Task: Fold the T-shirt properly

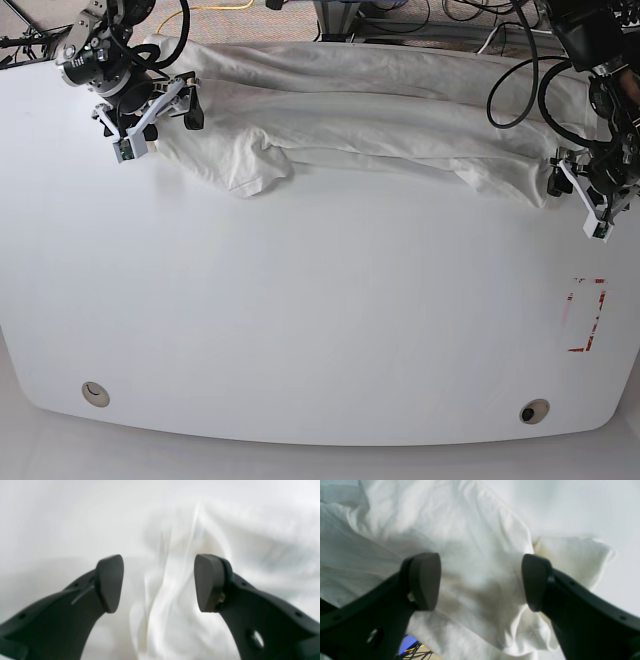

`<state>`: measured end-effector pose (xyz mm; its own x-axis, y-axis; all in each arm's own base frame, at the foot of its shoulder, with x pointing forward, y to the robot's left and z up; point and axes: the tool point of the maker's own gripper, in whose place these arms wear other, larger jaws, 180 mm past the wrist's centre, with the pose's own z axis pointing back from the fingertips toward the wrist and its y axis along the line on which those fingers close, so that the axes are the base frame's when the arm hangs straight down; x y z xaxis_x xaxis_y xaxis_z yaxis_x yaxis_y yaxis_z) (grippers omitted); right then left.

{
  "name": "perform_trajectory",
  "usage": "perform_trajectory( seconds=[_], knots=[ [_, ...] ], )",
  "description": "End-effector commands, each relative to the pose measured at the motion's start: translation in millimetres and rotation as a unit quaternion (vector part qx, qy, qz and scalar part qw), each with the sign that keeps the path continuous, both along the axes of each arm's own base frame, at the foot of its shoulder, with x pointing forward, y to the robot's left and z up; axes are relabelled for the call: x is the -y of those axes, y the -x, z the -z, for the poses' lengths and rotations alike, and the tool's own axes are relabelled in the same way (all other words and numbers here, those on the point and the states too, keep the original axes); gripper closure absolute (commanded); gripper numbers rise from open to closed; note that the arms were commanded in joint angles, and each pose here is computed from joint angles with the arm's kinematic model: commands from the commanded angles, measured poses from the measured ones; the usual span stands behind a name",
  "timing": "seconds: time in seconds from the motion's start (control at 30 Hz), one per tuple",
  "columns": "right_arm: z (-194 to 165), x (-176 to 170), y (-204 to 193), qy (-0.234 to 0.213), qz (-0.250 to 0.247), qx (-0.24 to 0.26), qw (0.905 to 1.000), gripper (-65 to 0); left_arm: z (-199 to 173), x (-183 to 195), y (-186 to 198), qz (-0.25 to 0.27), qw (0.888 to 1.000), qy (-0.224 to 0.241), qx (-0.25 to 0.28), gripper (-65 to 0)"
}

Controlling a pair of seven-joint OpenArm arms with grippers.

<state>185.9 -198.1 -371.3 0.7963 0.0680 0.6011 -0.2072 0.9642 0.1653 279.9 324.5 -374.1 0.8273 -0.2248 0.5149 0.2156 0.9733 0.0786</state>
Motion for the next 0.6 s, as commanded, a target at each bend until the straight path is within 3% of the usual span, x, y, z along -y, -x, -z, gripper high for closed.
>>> perform_trajectory(
  seconds=[0.0,0.57],
  knots=[
    [-8,1,-5,0.001,-0.003,0.019,0.9998,-48.0,0,-4,-3,0.001,1.000,0.001,-0.003,-40.8],
    [-6,-4,-3,-0.006,0.000,0.017,0.9998,-48.0,-3,10,-4,0.029,1.000,-0.010,-0.002,-40.7]
  ],
)
